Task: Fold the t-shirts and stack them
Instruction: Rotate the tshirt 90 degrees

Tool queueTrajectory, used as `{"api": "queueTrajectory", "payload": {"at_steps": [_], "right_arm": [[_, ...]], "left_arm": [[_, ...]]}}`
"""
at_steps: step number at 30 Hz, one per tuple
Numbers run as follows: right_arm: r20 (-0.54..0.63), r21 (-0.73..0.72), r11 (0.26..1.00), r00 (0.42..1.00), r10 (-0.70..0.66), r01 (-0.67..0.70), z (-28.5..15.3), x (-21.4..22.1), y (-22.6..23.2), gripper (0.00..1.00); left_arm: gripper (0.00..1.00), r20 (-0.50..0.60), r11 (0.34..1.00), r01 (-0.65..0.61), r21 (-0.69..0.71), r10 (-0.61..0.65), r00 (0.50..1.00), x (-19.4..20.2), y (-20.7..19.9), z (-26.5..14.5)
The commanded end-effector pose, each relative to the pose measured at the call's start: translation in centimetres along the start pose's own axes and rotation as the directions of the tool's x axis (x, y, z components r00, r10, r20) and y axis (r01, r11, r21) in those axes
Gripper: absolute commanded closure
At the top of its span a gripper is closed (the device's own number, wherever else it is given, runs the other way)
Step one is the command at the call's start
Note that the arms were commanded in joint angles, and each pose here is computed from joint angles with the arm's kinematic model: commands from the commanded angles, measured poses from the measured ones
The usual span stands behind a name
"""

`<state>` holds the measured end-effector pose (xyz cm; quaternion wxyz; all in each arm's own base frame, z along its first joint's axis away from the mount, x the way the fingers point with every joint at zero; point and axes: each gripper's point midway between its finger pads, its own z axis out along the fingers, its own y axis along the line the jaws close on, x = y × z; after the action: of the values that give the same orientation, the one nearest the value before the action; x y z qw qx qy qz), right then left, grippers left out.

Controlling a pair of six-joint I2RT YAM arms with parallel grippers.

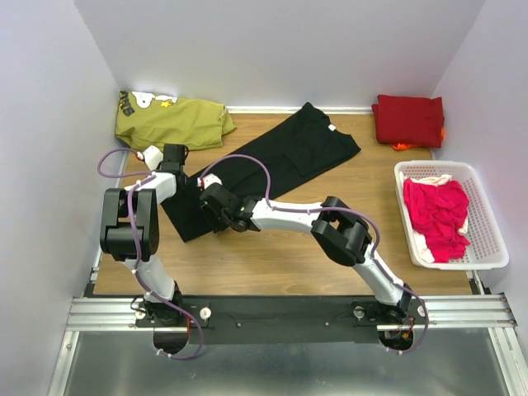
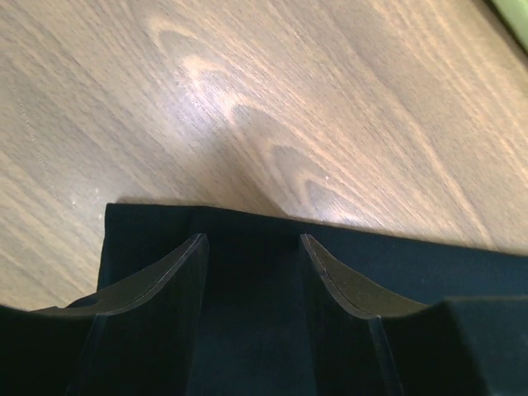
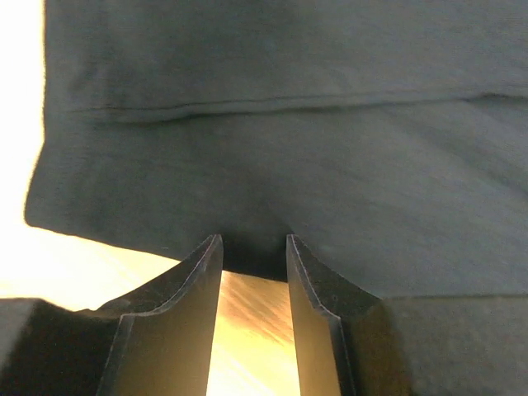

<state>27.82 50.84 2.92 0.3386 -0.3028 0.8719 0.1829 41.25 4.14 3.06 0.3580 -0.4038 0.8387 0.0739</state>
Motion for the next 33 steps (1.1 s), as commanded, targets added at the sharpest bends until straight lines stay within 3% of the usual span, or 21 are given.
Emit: {"api": "queueTrajectory", "payload": {"at_steps": [1, 9, 10, 20, 27, 33], "right_arm": [[-0.010, -0.055, 0.998, 1.000, -0.030, 0.029, 1.2, 0.8, 1.6, 0.56], [-0.087, -0.026, 0.999, 0.996, -0.023, 0.021, -0.9, 5.0, 0.8, 0.56], [-0.127, -0.014, 1.000, 0.992, -0.025, 0.023, -1.3, 7.0, 0.3, 0.56], [-0.254, 0.016, 1.000, 0.967, 0.022, -0.018, -8.8, 12.9, -1.5, 0.57], [-0.360, 0.118, 0.992, 0.929, 0.087, -0.048, -14.7, 17.7, -5.1, 0.59], [-0.390, 0.160, 0.967, 0.887, 0.248, -0.200, -19.9, 21.3, -6.5, 0.60]], "left_arm": [[0.43, 0.043, 0.998, 0.033, 0.052, -0.036, 0.998, -1.4, -0.3, -1.4], [0.43, 0.103, 0.992, 0.058, 0.112, -0.070, 0.992, -2.9, -0.5, -3.1], [0.43, 0.105, 0.991, 0.055, 0.123, -0.068, 0.992, -3.0, -0.7, -3.3], [0.43, 0.095, 0.982, 0.029, 0.189, -0.048, 0.994, -2.9, -2.1, -3.3], [0.44, 0.104, 0.958, -0.075, 0.278, 0.048, 0.993, -1.5, -5.5, -4.6], [0.44, 0.098, 0.903, -0.222, 0.369, 0.199, 0.975, 1.2, -10.5, -5.4]]}}
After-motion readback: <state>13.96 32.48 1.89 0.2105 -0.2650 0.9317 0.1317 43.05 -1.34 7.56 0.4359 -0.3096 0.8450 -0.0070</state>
